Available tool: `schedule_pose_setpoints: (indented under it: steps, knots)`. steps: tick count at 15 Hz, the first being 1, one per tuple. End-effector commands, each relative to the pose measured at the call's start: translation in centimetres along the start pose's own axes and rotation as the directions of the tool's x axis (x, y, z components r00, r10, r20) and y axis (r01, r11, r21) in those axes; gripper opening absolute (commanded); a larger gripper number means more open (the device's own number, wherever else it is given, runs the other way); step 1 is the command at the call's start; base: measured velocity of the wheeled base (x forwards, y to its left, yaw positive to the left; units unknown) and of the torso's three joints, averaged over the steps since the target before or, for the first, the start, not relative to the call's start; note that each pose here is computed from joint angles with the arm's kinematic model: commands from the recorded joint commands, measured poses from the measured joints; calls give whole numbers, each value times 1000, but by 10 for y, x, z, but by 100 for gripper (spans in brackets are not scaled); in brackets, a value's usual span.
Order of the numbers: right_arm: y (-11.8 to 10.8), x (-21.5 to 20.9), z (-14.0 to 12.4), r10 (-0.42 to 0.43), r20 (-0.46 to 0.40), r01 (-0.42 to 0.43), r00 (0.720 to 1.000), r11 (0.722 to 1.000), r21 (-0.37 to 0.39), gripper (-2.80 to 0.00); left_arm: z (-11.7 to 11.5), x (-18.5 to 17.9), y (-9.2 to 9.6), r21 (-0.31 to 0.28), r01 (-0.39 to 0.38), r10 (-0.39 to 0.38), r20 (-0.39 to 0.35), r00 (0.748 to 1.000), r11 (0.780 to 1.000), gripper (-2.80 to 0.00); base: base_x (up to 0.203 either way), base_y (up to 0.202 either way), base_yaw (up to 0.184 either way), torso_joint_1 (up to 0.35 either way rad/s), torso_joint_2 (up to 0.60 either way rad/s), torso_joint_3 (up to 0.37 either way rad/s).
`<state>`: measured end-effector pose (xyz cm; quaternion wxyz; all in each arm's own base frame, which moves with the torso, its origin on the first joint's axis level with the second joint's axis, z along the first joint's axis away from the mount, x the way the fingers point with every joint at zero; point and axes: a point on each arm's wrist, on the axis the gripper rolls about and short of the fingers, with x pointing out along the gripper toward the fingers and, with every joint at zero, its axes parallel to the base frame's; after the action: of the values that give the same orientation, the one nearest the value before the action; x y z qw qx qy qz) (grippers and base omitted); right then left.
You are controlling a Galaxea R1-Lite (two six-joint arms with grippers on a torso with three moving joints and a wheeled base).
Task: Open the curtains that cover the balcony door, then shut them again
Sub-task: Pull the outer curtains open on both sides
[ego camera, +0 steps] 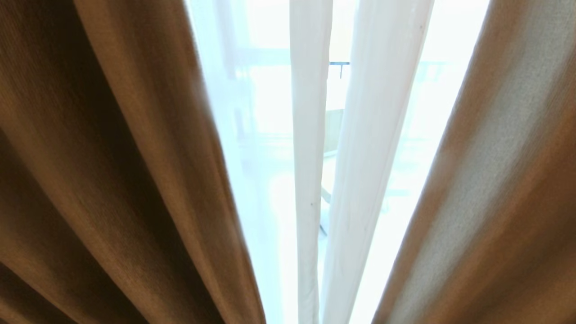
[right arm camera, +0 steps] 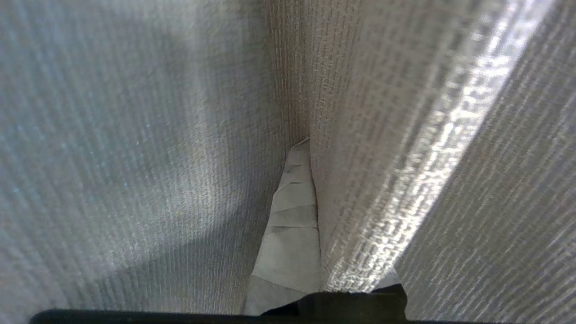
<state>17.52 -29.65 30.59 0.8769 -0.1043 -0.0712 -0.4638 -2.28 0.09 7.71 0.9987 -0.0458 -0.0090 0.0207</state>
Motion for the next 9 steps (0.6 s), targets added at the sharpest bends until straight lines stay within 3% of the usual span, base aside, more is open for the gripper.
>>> schedule_pose_setpoints:
  steps: [1, 9]
  knots:
    - [2, -14, 15, 37, 42, -37, 998, 999, -4, -280, 0, 0, 0, -1, -1, 1, 1, 1000, 1000, -280, 0, 0, 0, 0, 0, 0]
    - [15, -69, 38, 181, 80, -181, 980, 983, -11, -280, 0, 0, 0, -1, -1, 1, -2, 1000, 1000, -280, 0, 0, 0, 0, 0, 0]
